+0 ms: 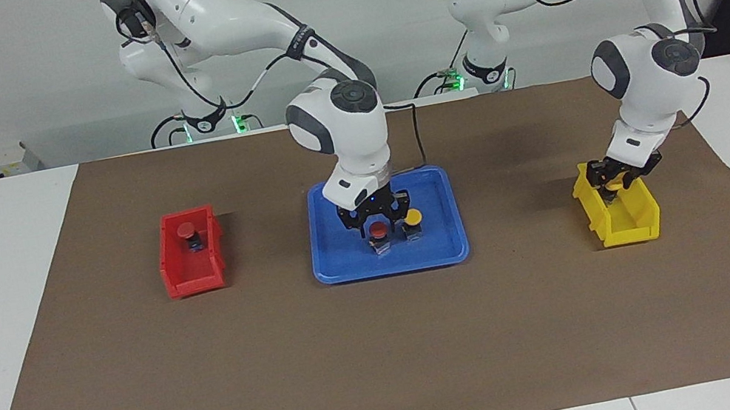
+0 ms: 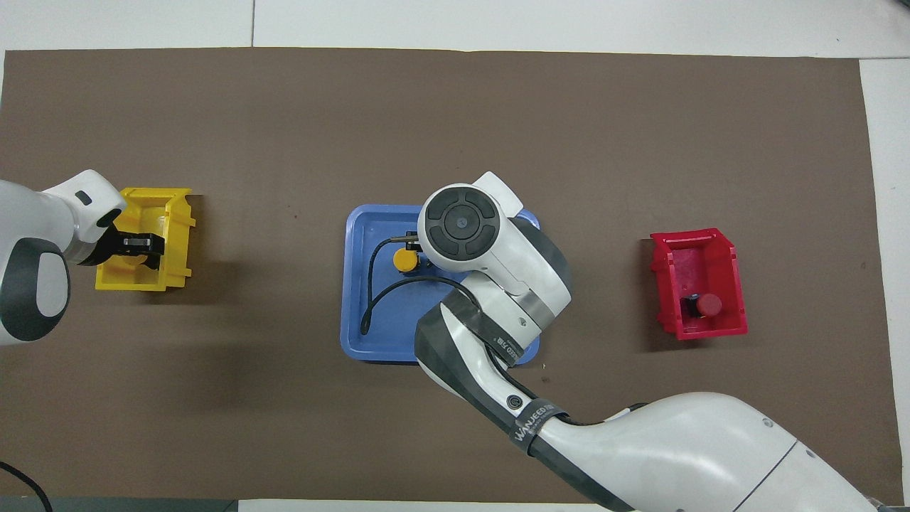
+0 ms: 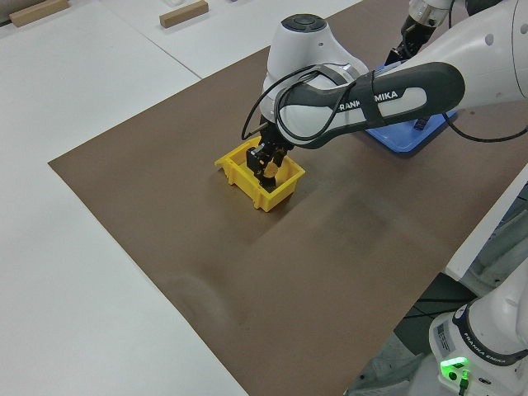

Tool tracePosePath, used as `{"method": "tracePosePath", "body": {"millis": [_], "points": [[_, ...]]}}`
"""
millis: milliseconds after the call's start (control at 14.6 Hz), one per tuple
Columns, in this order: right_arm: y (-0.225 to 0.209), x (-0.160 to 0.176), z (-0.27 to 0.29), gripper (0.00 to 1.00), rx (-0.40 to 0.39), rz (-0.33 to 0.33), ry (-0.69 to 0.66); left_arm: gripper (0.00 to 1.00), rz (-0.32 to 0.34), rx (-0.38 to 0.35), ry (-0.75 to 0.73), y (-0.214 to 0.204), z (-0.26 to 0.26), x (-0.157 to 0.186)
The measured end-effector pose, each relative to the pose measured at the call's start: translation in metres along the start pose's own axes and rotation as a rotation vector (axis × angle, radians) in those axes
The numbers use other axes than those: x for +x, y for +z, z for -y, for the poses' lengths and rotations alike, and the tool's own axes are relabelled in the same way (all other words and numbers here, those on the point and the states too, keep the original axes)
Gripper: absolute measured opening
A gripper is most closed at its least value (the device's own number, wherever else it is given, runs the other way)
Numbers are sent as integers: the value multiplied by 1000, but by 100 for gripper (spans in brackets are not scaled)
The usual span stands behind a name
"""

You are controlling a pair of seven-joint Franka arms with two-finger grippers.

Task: Sort red and yellow buttons by color
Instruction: 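Reach the right gripper to the tray and grasp the other red button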

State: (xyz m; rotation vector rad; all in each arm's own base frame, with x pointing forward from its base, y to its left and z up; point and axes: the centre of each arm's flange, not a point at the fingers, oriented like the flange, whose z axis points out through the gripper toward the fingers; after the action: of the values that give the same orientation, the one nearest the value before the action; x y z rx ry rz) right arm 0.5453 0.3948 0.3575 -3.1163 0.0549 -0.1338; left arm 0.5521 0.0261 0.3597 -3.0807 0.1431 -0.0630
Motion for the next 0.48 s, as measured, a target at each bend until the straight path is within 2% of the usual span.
{"method": "tracePosePath", "body": {"millis": [137, 206, 275, 343, 412, 480], "points": [[5, -3, 0, 62, 0, 3, -4, 67, 9, 1, -1, -20, 1, 9], [8, -6, 0, 59, 1, 3, -6, 73, 10, 2, 4, -38, -1, 16], [11, -8, 0, 53, 2, 5, -9, 84, 5, 3, 9, -60, -6, 24], [13, -9, 0, 53, 2, 5, -10, 95, -2, 3, 2, -84, -15, 32], [13, -8, 0, 48, 3, 4, -9, 100, -8, 3, -20, -106, -27, 37], [11, -7, -2, 41, 4, 0, -5, 100, -13, 2, -49, -124, -44, 42]]}}
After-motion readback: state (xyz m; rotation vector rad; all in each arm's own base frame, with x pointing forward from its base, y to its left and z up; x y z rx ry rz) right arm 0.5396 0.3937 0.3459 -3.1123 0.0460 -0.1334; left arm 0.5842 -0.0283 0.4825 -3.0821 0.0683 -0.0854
